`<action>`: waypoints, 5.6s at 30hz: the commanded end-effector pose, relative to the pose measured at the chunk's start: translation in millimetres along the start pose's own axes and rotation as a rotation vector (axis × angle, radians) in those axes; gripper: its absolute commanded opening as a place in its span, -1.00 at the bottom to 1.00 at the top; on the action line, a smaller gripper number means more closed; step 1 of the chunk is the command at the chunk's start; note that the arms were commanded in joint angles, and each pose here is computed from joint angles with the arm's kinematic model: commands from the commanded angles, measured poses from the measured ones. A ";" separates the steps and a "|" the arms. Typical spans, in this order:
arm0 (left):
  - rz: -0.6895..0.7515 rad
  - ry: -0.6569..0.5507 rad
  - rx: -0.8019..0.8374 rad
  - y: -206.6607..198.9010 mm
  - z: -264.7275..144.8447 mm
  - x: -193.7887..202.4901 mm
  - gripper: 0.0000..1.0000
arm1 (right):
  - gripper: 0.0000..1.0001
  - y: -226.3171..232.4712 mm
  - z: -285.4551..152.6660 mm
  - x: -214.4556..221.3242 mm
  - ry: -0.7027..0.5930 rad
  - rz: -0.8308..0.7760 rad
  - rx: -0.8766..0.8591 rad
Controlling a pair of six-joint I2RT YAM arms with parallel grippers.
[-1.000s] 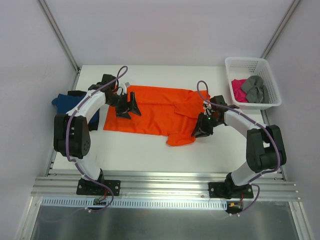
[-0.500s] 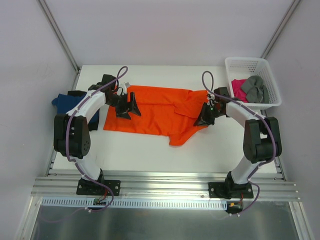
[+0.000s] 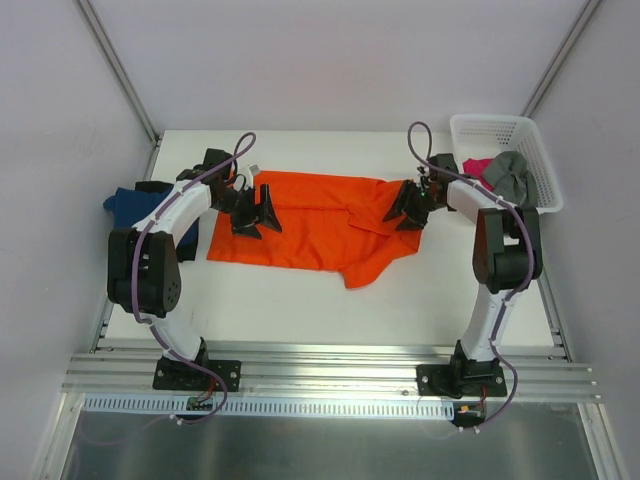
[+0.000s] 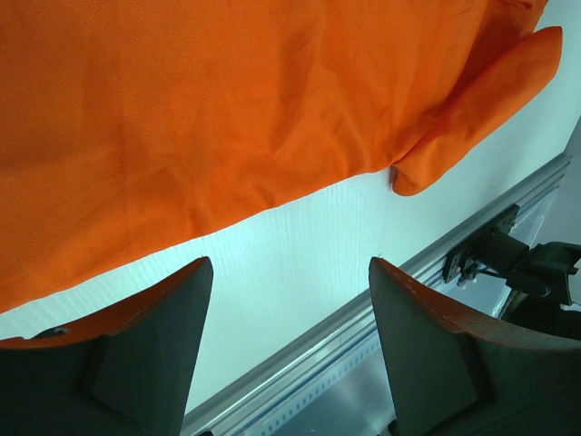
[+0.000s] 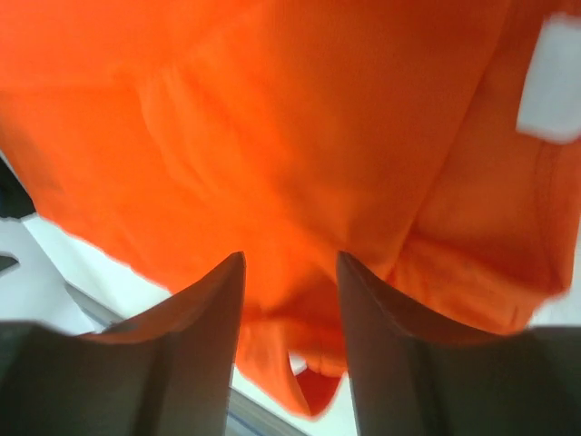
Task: Fold and stack the t-shirts
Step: Fold the tshirt
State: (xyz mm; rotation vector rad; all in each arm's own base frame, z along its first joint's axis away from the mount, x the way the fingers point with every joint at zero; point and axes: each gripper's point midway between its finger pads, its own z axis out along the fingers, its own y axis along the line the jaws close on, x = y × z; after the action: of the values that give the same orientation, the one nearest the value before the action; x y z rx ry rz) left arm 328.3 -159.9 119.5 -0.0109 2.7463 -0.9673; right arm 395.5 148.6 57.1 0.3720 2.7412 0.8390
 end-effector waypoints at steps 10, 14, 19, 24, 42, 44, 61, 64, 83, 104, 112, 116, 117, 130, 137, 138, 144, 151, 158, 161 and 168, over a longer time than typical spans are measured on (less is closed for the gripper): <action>0.032 -0.030 0.003 -7.4 -9.5 -9.1 0.40 | 0.24 -6.8 -91.1 0.6 -0.167 -0.051 0.047; 0.014 -0.037 -0.032 2.6 -9.1 -10.5 0.40 | 0.22 -13.7 -99.9 43.5 -0.095 -0.015 -0.001; -0.001 -0.052 -0.028 2.9 -11.9 -17.8 0.40 | 0.16 -7.3 -77.7 90.9 0.000 -0.027 -0.043; -0.006 -0.053 -0.008 -3.2 -15.0 -18.2 0.40 | 0.14 -18.5 -55.0 108.9 0.060 -0.010 -0.017; -0.001 -0.060 -0.040 7.5 -16.9 -15.0 0.41 | 0.11 43.8 6.2 89.1 0.161 -0.095 -0.069; -0.003 -0.062 -0.035 6.5 -17.3 -16.8 0.41 | 0.11 55.9 7.6 90.7 0.162 -0.107 -0.084; -0.015 -0.070 -0.019 4.5 -19.4 -22.0 0.40 | 0.05 103.3 -16.8 32.1 -0.007 -0.329 -0.104; -0.012 -0.077 -0.020 3.5 -21.4 -21.7 0.41 | -0.10 90.9 -47.7 33.1 -0.071 -0.444 -0.022; 0.005 -0.118 -0.028 2.3 -32.6 -30.6 0.40 | -0.17 8.6 -36.9 100.5 0.152 -1.137 0.177; 0.003 -0.116 -0.046 6.4 -33.5 -23.1 0.41 | -0.21 39.7 12.4 87.4 0.080 -1.329 0.192; 0.001 -0.113 -0.049 8.1 -33.4 -20.6 0.42 | -0.43 64.0 22.1 73.6 0.043 -1.344 0.175; 0.000 -0.113 -0.049 8.4 -32.5 -22.4 0.42 | -0.48 67.8 23.5 70.5 0.040 -1.342 0.174; 0.002 -0.115 -0.047 7.5 -33.0 -23.2 0.42 | -0.56 67.9 23.8 70.8 0.042 -1.340 0.173; 0.021 -0.113 -0.053 10.5 -33.5 -21.5 0.42 | -0.99 70.8 21.4 63.7 0.015 -1.352 0.196; 0.153 -0.136 -0.368 83.2 -51.2 -30.6 0.33 | -0.99 94.8 -12.2 35.9 -0.092 -1.348 0.215; 0.204 -0.126 -0.396 91.6 -55.0 -33.6 0.33 | -0.99 97.4 -17.8 34.2 -0.101 -1.355 0.220; 0.158 -0.128 -0.453 123.6 -72.2 -35.2 0.29 | -0.99 111.7 -63.4 36.8 -0.151 -1.367 0.198; 0.078 -0.069 -0.363 104.9 -72.1 0.6 -0.06 | -0.99 96.7 -75.4 52.7 -0.121 -1.343 0.196; 0.011 -0.001 -0.325 97.4 -73.3 35.1 -0.16 | -0.99 77.6 -92.4 66.6 -0.102 -1.322 0.200; -0.016 0.016 -0.347 104.2 -72.0 41.7 -0.04 | -0.99 69.0 -94.2 67.5 -0.095 -1.289 0.201; -0.085 0.100 -0.361 130.4 -55.0 45.7 -0.04 | -0.99 59.6 -99.8 59.7 -0.105 -1.247 0.216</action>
State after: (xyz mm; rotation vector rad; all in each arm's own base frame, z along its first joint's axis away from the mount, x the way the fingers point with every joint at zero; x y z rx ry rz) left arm 286.2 -31.7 82.8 -0.0887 2.9295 -0.4778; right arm 323.0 168.9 148.1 -1.1449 2.2849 0.1333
